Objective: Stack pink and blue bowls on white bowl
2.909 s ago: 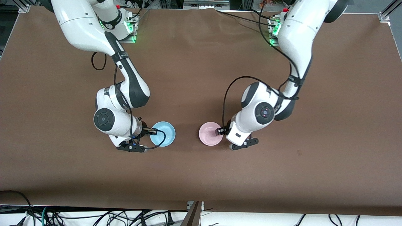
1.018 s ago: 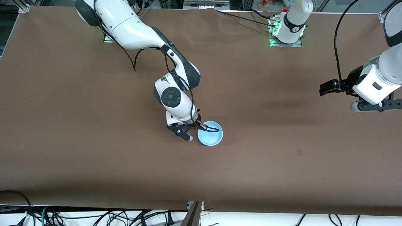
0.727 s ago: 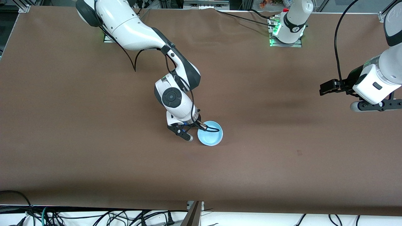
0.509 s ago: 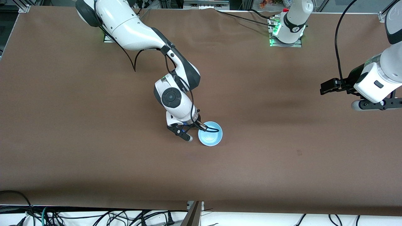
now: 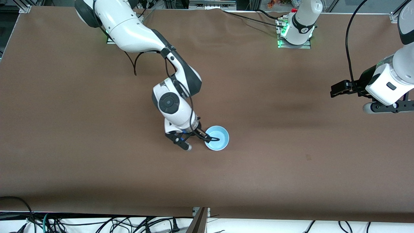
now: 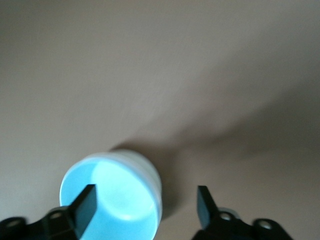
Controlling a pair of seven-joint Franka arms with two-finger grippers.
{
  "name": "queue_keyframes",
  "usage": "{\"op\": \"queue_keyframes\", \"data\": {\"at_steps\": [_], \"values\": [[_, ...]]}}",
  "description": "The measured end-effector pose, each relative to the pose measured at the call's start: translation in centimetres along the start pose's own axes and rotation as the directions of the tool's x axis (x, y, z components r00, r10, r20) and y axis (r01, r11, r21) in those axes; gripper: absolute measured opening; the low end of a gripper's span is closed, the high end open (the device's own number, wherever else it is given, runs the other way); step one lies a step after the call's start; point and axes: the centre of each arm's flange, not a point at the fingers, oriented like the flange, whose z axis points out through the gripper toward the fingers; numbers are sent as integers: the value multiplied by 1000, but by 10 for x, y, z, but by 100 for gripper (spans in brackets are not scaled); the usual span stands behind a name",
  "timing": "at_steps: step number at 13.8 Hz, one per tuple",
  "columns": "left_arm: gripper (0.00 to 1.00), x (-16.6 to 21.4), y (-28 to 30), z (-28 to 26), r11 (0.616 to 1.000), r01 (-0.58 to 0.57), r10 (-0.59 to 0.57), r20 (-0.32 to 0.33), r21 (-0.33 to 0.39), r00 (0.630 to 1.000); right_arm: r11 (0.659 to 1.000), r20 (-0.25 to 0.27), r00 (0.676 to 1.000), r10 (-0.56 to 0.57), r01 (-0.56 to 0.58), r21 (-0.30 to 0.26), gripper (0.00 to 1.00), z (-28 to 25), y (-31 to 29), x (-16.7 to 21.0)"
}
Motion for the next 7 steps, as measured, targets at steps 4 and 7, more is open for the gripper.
{"op": "queue_keyframes", "data": {"at_steps": [4,7], "values": [[100,3,-13,4,1000,-2,2,9,2,1000,984,-6,991,-137,135,-112,100,-78,24,51],[100,3,-14,6,1000,-4,4,12,2,1000,919,89,935,-342,353,-174,100,-197,66,92]]}}
